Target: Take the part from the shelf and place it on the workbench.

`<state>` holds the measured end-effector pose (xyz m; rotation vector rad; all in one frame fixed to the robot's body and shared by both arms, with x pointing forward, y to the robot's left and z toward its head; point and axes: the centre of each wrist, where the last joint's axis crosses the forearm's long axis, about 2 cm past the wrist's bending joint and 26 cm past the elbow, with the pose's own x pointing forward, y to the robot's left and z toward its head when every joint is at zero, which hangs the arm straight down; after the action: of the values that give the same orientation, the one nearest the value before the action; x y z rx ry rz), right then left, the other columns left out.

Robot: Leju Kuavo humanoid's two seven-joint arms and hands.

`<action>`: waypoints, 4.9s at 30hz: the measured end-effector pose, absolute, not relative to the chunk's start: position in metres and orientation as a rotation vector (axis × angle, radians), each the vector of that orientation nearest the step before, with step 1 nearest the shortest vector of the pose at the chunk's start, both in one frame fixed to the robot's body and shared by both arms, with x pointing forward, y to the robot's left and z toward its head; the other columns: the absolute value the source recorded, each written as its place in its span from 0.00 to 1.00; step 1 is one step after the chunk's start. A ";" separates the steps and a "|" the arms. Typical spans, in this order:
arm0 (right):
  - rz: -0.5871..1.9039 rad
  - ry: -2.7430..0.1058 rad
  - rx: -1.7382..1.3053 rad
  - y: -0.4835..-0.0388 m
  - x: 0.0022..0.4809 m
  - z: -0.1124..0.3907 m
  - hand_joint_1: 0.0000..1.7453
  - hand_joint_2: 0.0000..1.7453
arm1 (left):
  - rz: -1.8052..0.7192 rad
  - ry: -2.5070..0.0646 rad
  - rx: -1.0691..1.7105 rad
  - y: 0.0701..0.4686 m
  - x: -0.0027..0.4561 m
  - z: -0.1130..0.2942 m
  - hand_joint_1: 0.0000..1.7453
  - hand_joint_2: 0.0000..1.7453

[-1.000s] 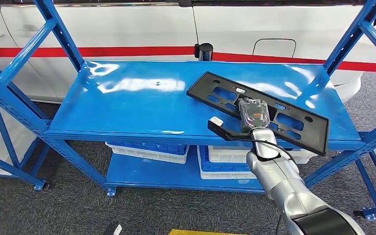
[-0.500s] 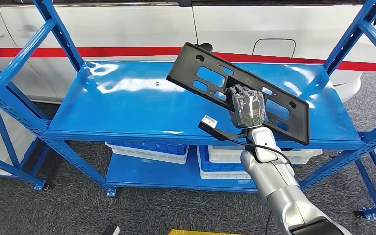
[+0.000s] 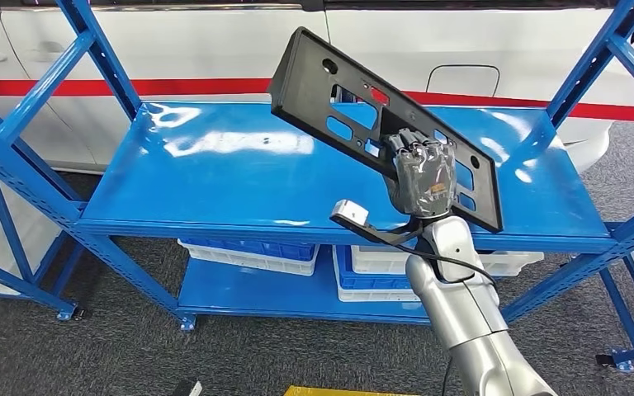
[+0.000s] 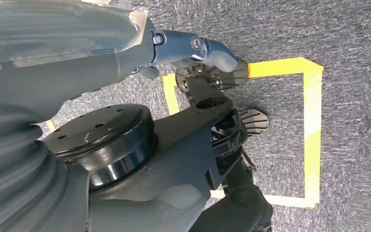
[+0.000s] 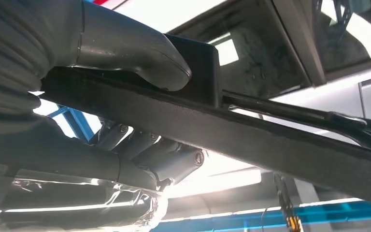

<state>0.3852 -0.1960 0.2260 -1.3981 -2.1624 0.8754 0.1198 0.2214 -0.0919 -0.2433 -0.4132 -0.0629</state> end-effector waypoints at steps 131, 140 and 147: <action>0.586 -2.488 -1.147 -0.211 0.289 0.221 1.00 1.00 | -0.113 -0.546 -0.230 0.204 0.079 -0.098 0.00 1.00; 0.592 -2.487 -1.148 -0.211 0.287 0.220 1.00 1.00 | -0.116 -0.540 -0.233 0.196 0.073 -0.098 0.00 1.00; 0.594 -2.483 -1.145 -0.211 0.286 0.219 1.00 1.00 | -0.119 -0.533 -0.233 0.196 0.069 -0.099 0.00 1.00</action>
<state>0.2860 -0.2113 0.2190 -1.1452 -2.4830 0.5935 0.0691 0.1961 -0.0990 -0.2331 -0.5329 -0.1190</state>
